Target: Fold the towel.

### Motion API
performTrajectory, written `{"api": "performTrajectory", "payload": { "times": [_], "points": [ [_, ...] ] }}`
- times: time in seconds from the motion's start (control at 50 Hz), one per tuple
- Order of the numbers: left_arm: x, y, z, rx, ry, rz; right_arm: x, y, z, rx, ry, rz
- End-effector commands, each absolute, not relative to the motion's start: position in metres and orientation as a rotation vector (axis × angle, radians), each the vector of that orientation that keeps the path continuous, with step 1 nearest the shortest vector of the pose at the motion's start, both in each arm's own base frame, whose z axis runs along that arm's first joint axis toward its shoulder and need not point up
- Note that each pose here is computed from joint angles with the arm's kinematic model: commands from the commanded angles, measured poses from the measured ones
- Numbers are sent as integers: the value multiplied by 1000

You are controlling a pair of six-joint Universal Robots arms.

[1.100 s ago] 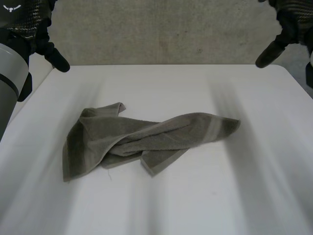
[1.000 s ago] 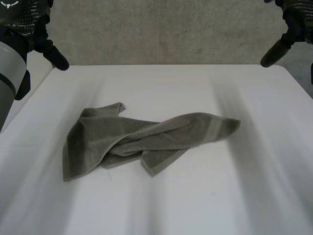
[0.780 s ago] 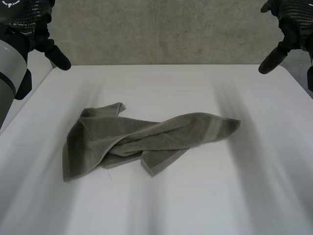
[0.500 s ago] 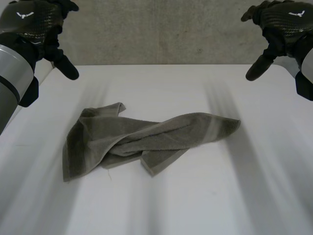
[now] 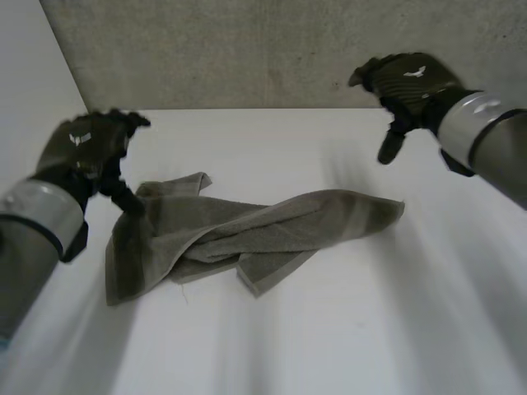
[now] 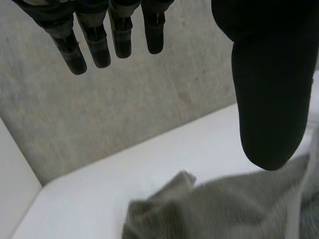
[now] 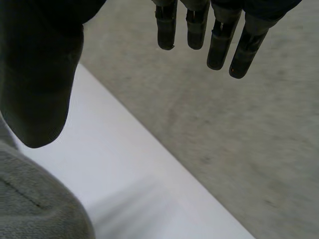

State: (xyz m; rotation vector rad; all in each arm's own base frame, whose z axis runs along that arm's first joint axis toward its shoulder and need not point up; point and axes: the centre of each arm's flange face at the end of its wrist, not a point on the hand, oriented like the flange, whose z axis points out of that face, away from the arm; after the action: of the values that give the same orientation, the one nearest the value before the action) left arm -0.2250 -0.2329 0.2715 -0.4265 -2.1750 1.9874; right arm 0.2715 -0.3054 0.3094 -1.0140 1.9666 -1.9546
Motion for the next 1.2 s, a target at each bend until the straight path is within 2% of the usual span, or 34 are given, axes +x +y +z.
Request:
{"api": "performTrajectory", "payload": {
  "times": [0.02,0.04,0.08,0.16,0.2,0.28,0.44,0.52,0.66,0.68,0.7,0.72,0.74,0.76,0.78,0.8,0.82,0.84,0.86,0.88,0.9,0.92,0.94,0.96,0.98,1.0,1.04,1.1,1.12,1.14,1.16,1.18,1.2],
  "points": [
    [-221,-225,218,-387,-2176,1970,312,-323,264,-1130,1877,-1762],
    [-221,-225,217,-387,-2176,1970,318,-326,253,-1139,1879,-1720],
    [-225,-223,196,-406,-2175,1956,322,-330,241,-1143,1886,-1683],
    [-228,-222,187,-420,-2178,1944,340,-336,209,-1155,1899,-1601],
    [-237,-219,169,-459,-2183,1907,345,-338,198,-1158,1899,-1575],
    [-242,-220,155,-481,-2210,1866,355,-341,169,-1147,1909,-1486],
    [-251,-231,133,-508,-2243,1818,363,-348,135,-1130,1962,-1406],
    [-256,-239,132,-514,-2232,1828,364,-355,135,-1121,1967,-1446],
    [-275,-268,154,-511,-2105,1935,361,-373,166,-1056,1985,-1655],
    [-275,-268,154,-511,-2104,1935,360,-378,183,-1033,1966,-1732],
    [-284,-274,168,-515,-2037,1991,359,-381,206,-1006,1932,-1818],
    [-293,-283,189,-512,-1946,2073,359,-381,206,-1006,1931,-1819],
    [-293,-283,189,-511,-1945,2073,358,-383,232,-976,1884,-1912],
    [-300,-294,214,-497,-1843,2173,356,-384,259,-936,1827,-2015],
    [-306,-303,244,-484,-1720,2284,356,-384,259,-935,1827,-2016],
    [-306,-303,244,-484,-1719,2285,353,-383,292,-888,1745,-2146],
    [-310,-310,279,-459,-1585,2405,353,-383,293,-887,1744,-2148],
    [-310,-310,280,-459,-1584,2407,348,-380,330,-820,1643,-2288],
    [-312,-315,317,-415,-1434,2520,340,-374,369,-735,1532,-2422],
    [-312,-317,354,-364,-1278,2619,340,-374,370,-734,1531,-2423],
    [-312,-317,354,-363,-1276,2620,331,-364,406,-648,1417,-2538],
    [-312,-317,385,-318,-1130,2694,324,-353,437,-582,1302,-2618],
    [-312,-315,411,-273,-999,2750,324,-353,438,-582,1301,-2618],
    [-312,-315,411,-272,-998,2750,318,-344,457,-547,1232,-2664],
    [-311,-314,430,-237,-903,2781,315,-336,467,-552,1204,-2675],
    [-310,-312,443,-214,-846,2797,315,-336,467,-553,1204,-2675],
    [-310,-312,446,-214,-844,2799,315,-330,468,-587,1210,-2660],
    [-310,-314,431,-249,-935,2776,319,-324,450,-697,1294,-2575],
    [-310,-314,431,-250,-936,2775,324,-320,433,-773,1364,-2500],
    [-310,-314,416,-284,-1018,2745,327,-315,415,-850,1443,-2420],
    [-309,-316,394,-323,-1120,2709,327,-315,414,-851,1444,-2419],
    [-309,-316,394,-324,-1121,2709,329,-310,394,-929,1526,-2348],
    [-308,-316,370,-367,-1222,2668,329,-310,393,-929,1527,-2347]
  ]
}}
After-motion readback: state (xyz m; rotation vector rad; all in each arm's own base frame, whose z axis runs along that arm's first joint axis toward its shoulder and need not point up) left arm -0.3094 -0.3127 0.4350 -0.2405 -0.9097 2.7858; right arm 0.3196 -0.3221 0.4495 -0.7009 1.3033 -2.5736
